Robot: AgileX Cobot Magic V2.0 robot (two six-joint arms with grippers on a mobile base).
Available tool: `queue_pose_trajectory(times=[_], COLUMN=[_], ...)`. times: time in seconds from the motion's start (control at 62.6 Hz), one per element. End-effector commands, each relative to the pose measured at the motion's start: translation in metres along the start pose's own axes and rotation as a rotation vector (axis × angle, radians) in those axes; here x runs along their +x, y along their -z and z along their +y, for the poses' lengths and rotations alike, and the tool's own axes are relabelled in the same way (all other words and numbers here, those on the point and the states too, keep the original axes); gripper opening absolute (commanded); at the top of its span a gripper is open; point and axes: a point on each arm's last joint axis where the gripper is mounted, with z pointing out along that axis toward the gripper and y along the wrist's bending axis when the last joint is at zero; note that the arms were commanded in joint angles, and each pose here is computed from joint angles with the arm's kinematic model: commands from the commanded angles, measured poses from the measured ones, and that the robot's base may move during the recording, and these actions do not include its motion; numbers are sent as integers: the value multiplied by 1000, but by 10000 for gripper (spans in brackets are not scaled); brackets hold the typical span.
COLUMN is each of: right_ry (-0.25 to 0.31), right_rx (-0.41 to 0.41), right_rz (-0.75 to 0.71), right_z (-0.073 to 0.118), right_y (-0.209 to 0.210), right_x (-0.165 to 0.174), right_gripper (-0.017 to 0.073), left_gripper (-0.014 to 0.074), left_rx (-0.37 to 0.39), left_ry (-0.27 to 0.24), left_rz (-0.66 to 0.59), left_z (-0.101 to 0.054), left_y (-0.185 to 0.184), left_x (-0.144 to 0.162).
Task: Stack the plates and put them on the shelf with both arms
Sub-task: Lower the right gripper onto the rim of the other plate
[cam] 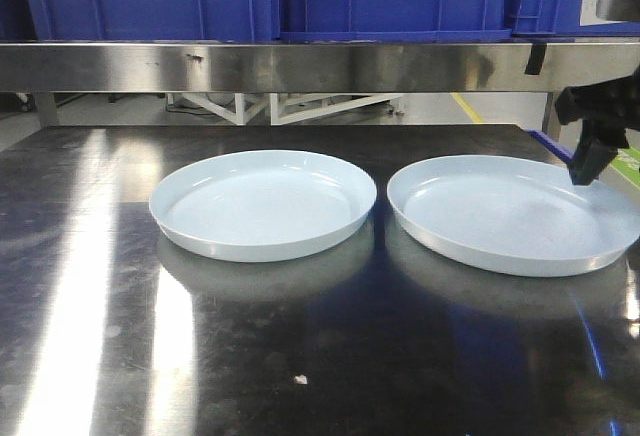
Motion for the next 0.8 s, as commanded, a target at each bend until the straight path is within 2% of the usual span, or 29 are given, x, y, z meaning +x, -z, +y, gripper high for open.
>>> queue_pose_trajectory(times=[0.0,0.192,0.623,0.719,0.783], right_ry=[5,5,3,2,2], right_rx=[-9,-6,3,4,4], right_rz=[-104,-82,-20,-16,-10], right_z=[1,0,-1,-2,-2], right_y=[12,5,-6,-6,-6], right_x=[-19,-16,-9,-8,-8], right_gripper=[498,454,440,350,204], left_gripper=[101,101,101,101,101], left_rx=[31,31,31,31,31], left_ry=[4,4,4,4,4], left_rz=[-93,-93,-93,-93,-93], left_z=[-4,-4,-4,-4,-4], left_y=[4,4,4,4,4], left_x=[-15,-15,-15,-15,-15])
